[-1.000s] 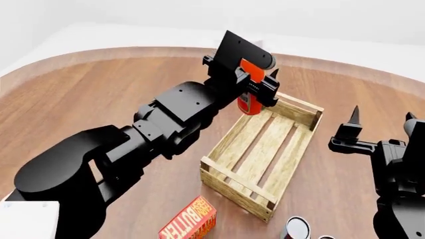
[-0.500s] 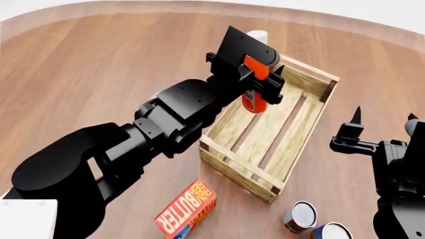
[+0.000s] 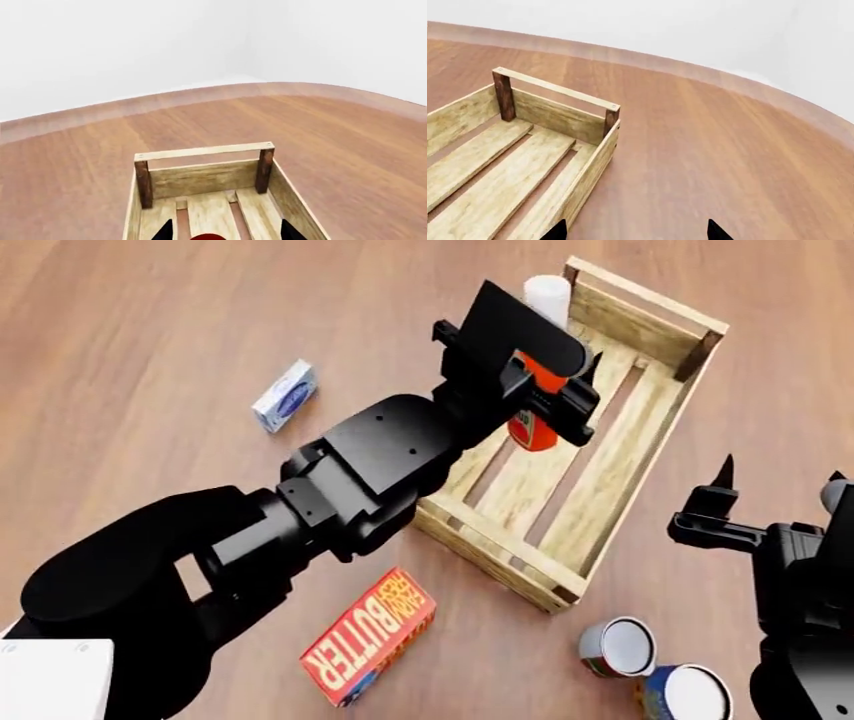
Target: Pick up the ketchup, and put it in the wooden tray.
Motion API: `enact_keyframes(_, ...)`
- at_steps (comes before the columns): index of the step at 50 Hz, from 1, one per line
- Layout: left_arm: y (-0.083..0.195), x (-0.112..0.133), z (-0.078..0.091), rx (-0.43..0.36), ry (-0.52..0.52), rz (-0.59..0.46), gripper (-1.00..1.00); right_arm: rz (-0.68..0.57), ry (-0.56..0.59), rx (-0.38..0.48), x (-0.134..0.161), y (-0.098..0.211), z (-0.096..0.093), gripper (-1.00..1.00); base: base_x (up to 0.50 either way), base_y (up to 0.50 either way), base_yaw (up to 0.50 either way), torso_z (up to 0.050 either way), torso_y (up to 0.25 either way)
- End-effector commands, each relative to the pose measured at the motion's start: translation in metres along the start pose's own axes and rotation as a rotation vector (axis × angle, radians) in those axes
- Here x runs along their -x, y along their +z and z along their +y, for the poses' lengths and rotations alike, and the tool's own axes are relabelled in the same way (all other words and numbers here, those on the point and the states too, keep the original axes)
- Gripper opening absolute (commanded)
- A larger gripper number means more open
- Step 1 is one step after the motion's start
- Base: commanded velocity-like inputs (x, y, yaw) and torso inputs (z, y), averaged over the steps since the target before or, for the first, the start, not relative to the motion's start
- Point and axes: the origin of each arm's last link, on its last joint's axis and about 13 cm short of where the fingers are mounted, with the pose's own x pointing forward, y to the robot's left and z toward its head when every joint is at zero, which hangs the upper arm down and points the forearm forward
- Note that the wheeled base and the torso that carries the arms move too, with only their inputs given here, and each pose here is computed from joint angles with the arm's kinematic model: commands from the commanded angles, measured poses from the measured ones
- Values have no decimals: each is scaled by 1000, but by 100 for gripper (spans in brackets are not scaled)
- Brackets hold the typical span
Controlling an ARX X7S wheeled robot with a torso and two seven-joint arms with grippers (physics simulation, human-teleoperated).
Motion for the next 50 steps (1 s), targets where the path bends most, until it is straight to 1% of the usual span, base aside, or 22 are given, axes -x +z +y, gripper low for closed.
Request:
enact_keyframes(1,14,-4,-8,-68,0,-150,-100,4,-30,-10,0,0,0,100,0,0,0,10,-236)
enact_keyframes(14,16,-4,-10,-76,5,-168,-100,6,-36,-13,0,0,0,100,0,1,0,10,-233)
enact_keyframes(30,9,-3,-9,-91,5,-160,-100,4,-43,-16,0,0,0,100,0,0,0,0,-2)
enact_keyframes(37,5,-1,-12,-105,-7,-143,-100,7,-49,-19,0,0,0,100,0,0,0,0,0)
enact_keyframes(50,5,-1,-12,-105,-7,-143,-100,17,-60,-24,0,0,0,100,0,0,0,0,0)
